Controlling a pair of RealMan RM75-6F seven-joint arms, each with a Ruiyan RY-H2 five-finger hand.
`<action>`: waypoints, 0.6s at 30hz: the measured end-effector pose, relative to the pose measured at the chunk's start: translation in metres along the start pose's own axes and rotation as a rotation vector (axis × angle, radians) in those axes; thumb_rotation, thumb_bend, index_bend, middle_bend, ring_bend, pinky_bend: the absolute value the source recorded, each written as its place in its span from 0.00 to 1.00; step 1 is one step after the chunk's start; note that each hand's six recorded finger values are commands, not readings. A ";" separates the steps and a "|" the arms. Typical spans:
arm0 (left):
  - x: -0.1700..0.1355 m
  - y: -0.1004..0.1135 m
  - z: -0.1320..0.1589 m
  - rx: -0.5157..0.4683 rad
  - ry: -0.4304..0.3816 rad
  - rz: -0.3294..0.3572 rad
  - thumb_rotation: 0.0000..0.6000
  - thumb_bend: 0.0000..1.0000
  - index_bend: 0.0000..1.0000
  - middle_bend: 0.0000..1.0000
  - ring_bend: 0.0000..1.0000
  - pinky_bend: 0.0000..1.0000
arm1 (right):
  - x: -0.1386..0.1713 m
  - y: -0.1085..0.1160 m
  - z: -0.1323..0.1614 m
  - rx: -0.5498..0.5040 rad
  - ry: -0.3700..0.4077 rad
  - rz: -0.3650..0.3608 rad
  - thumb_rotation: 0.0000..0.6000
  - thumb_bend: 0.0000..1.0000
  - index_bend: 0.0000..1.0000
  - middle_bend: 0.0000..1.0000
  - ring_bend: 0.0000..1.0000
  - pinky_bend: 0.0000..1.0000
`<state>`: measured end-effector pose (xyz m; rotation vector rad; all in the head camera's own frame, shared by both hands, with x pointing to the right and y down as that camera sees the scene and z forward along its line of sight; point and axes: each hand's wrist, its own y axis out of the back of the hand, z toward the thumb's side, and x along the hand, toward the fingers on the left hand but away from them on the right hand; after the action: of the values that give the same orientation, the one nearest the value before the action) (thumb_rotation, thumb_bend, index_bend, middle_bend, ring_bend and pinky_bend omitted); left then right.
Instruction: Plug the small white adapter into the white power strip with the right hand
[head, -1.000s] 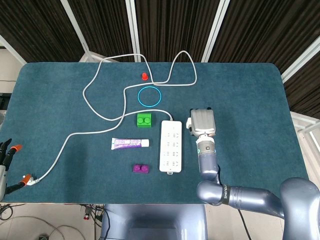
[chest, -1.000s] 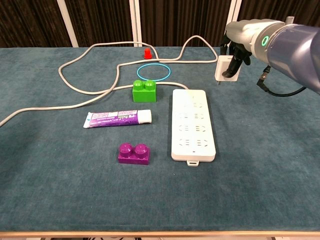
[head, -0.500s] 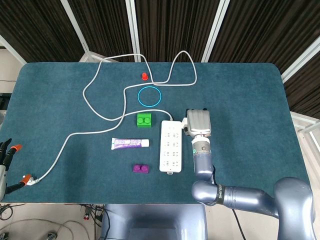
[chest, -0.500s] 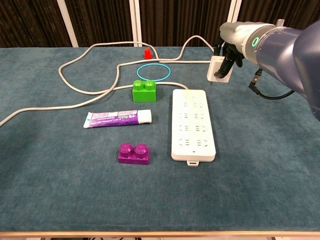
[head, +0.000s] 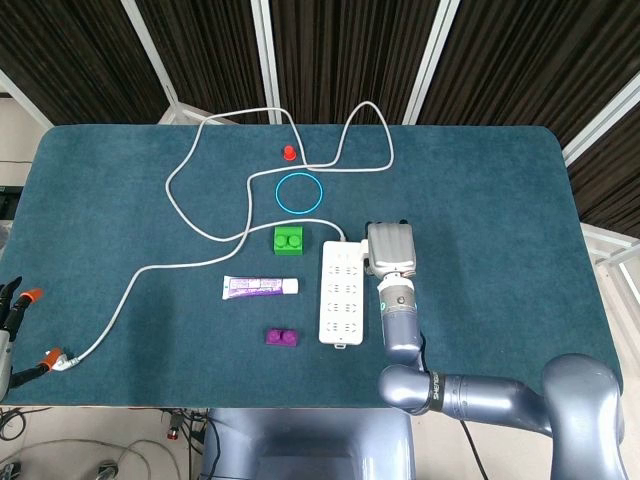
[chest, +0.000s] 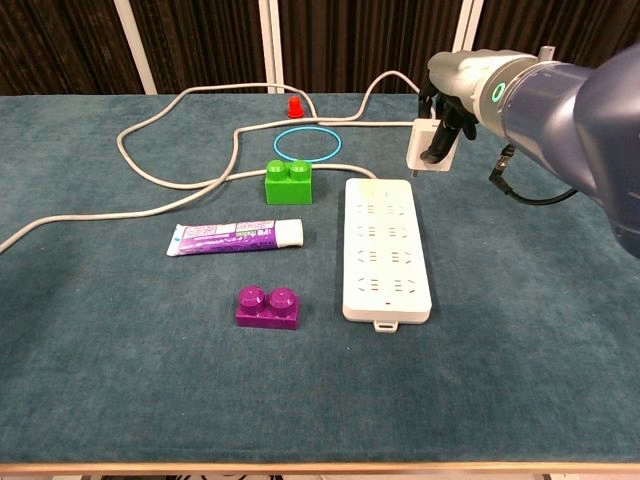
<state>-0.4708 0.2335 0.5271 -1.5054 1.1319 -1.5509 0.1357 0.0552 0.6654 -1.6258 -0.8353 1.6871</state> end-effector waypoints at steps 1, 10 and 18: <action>0.000 0.000 0.000 0.000 0.000 0.000 1.00 0.17 0.19 0.00 0.00 0.11 | 0.000 0.000 0.001 -0.001 0.002 0.000 1.00 0.47 0.93 0.74 0.70 0.33; 0.000 0.000 0.000 -0.005 -0.003 -0.005 1.00 0.17 0.19 0.00 0.00 0.11 | -0.001 -0.005 0.007 0.026 0.004 0.000 1.00 0.47 0.94 0.74 0.70 0.34; 0.001 0.000 -0.002 -0.008 0.003 -0.006 1.00 0.17 0.19 0.00 0.00 0.11 | 0.002 -0.007 0.010 0.029 0.010 -0.011 1.00 0.47 0.94 0.74 0.70 0.34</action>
<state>-0.4731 0.2330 0.5272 -1.5131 1.1376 -1.5547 0.1256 0.0605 0.6700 -1.6062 -0.8096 1.6745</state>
